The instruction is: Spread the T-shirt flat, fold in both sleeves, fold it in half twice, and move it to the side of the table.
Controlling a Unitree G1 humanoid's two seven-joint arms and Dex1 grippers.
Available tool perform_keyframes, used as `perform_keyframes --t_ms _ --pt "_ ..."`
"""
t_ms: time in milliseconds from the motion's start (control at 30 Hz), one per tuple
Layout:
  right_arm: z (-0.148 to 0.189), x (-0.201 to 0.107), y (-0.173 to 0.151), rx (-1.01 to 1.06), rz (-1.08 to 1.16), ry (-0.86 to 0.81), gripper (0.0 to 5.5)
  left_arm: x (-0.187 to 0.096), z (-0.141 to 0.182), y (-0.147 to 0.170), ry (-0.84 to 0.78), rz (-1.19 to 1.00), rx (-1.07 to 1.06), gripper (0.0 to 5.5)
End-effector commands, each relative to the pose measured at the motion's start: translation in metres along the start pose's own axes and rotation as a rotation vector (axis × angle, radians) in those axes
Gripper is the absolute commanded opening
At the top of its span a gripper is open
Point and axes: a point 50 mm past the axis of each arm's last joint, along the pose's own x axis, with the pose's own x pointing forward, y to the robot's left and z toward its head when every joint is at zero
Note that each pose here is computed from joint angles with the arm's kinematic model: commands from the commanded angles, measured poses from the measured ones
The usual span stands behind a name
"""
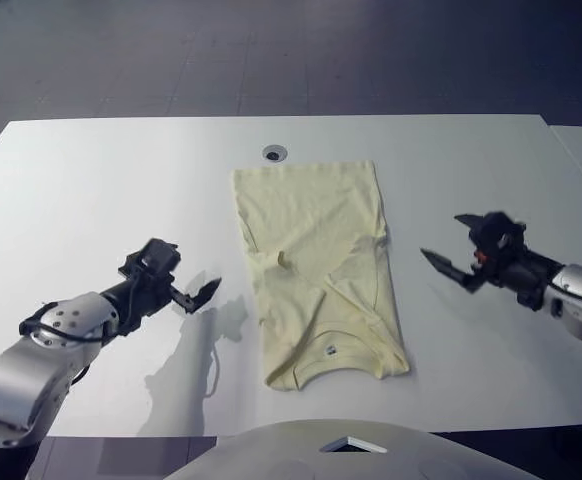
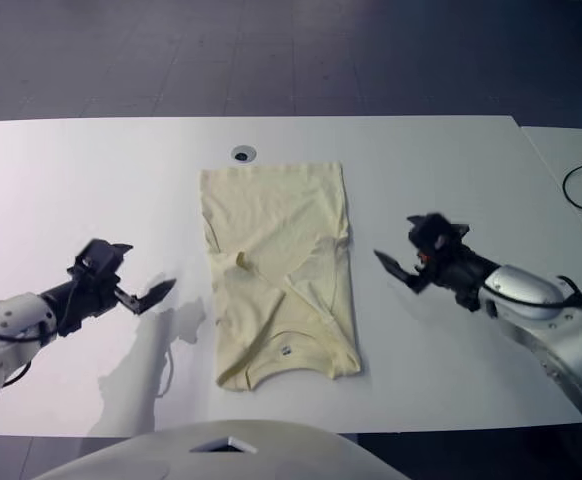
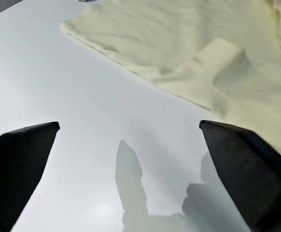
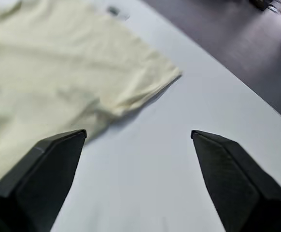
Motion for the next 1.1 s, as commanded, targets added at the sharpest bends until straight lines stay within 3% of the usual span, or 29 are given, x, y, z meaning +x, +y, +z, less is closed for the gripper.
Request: perform_keyframes --t_ms 33,200,433,600,1000,1100 --pt "-0.039 -0.021 0.029 -0.481 0.474 0.066 4.76 -0.008 -0.021 -0.031 0.030 -0.357 0.364 5.40" --pt "-0.045 -0.024 0.048 -0.556 0.593 -0.015 5.39 -0.005 -0.032 -0.050 -0.013 -0.443 0.526 5.40" --pt "-0.039 -0.003 0.061 -0.677 0.556 -0.142 5.39 0.017 -0.046 -0.063 -0.062 -0.418 0.856 5.40" --pt "-0.040 0.010 0.062 -0.741 0.510 -0.159 5.39 0.025 -0.044 -0.076 -0.123 -0.432 0.917 5.40" --pt "-0.046 0.010 0.088 -0.720 0.556 -0.213 5.40 0.028 -0.049 -0.099 -0.183 -0.560 0.930 3.15" --pt "-0.048 0.013 0.084 -0.725 0.546 -0.207 4.79 0.030 -0.050 -0.098 -0.182 -0.549 0.937 2.51"
